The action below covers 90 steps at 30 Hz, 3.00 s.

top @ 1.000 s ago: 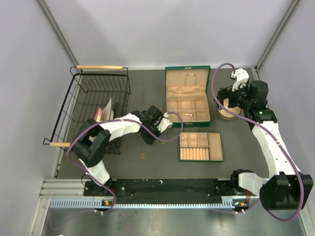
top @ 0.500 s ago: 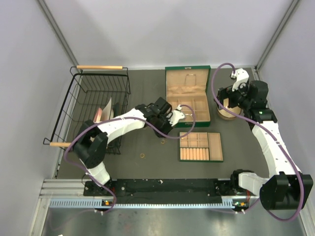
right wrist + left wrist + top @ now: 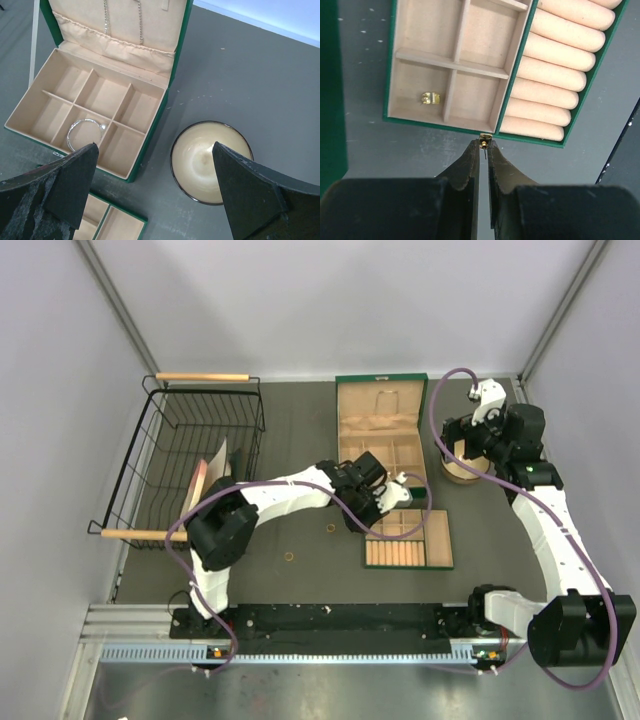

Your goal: Organize the mixed jewelry

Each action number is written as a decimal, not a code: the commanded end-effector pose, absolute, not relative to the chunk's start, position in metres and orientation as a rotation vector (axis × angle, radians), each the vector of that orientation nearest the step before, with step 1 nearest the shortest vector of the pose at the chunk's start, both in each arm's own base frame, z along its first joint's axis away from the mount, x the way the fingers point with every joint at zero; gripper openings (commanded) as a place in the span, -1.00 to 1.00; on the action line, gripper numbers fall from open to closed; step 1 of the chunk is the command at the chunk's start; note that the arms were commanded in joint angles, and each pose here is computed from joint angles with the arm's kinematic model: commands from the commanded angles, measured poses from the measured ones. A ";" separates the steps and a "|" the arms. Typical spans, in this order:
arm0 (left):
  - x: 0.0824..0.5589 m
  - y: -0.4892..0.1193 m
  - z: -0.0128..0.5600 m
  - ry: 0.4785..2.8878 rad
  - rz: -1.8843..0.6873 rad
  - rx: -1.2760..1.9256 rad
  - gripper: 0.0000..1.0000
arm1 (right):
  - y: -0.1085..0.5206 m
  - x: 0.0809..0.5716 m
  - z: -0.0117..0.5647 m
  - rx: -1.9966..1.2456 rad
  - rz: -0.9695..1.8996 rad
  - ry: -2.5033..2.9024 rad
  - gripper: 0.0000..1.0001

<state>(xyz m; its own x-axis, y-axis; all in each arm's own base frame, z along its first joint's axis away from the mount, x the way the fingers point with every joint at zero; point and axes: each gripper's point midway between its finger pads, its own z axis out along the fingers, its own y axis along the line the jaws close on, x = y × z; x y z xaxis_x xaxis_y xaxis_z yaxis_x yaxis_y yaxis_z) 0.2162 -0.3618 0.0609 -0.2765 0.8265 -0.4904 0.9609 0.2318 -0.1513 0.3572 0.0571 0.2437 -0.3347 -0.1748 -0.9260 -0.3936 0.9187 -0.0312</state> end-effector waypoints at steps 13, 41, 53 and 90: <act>0.216 -0.396 0.066 2.102 -0.649 1.706 -1.00 | 0.053 0.361 0.249 -0.425 0.204 1.897 0.97; 0.223 -0.398 0.058 2.098 -0.606 1.715 -0.58 | 0.053 0.361 0.249 -0.428 0.202 1.896 0.97; 0.223 -0.398 0.073 2.065 -0.621 1.706 -0.44 | 0.053 0.361 0.248 -0.427 0.200 1.896 0.97; 0.220 -0.264 0.087 1.468 -0.706 2.157 -0.30 | 0.058 0.360 0.244 -0.445 0.232 1.905 0.97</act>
